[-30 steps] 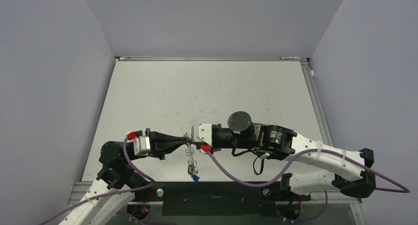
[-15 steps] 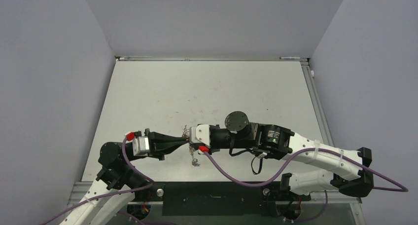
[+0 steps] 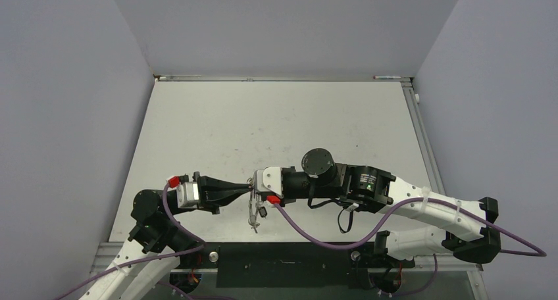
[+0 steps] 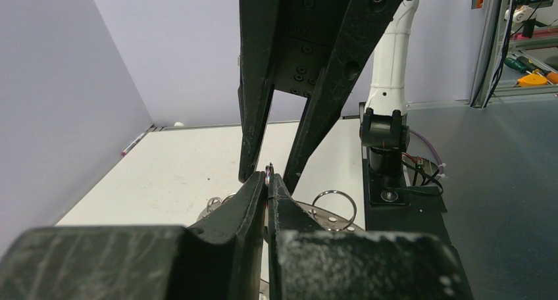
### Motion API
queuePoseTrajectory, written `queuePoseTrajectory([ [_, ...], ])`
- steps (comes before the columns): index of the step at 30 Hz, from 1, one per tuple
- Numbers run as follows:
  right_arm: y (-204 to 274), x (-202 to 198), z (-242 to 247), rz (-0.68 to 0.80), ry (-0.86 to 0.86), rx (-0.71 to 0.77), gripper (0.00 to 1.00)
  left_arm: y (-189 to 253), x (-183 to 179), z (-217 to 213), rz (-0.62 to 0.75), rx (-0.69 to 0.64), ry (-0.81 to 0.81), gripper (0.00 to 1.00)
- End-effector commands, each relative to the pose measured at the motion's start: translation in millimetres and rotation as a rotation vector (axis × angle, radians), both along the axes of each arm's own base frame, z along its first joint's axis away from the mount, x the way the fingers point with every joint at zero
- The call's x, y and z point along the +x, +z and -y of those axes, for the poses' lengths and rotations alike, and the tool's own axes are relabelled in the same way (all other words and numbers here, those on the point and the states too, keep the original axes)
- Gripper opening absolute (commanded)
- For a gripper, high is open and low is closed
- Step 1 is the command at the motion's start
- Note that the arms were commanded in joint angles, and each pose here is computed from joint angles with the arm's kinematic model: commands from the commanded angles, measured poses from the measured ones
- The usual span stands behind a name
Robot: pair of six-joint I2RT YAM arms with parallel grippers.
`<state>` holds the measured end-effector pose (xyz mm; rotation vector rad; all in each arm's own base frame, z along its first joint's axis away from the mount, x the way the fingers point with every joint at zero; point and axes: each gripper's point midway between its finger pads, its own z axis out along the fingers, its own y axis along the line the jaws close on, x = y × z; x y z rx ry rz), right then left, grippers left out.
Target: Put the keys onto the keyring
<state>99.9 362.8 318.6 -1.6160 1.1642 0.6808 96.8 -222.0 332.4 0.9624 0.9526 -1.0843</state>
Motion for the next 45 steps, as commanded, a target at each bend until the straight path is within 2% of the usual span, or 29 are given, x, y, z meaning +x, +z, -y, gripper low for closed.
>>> queuePoseTrajectory([
  [1, 32, 1, -2, 0.044, -0.002, 0.080, 0.25, 21, -6, -4, 0.074, -0.057, -0.001, 0.00],
  [8, 27, 3, -5, 0.042, -0.008, 0.065, 0.06, 21, -6, -5, 0.075, -0.060, -0.001, 0.00],
  [34, -10, 15, -9, 0.027, -0.077, 0.043, 0.05, 35, 12, -15, 0.042, -0.156, 0.096, 0.00],
  [45, 0, 17, -9, 0.042, -0.088, 0.088, 0.05, 33, 15, -15, 0.034, -0.151, 0.105, 0.00],
])
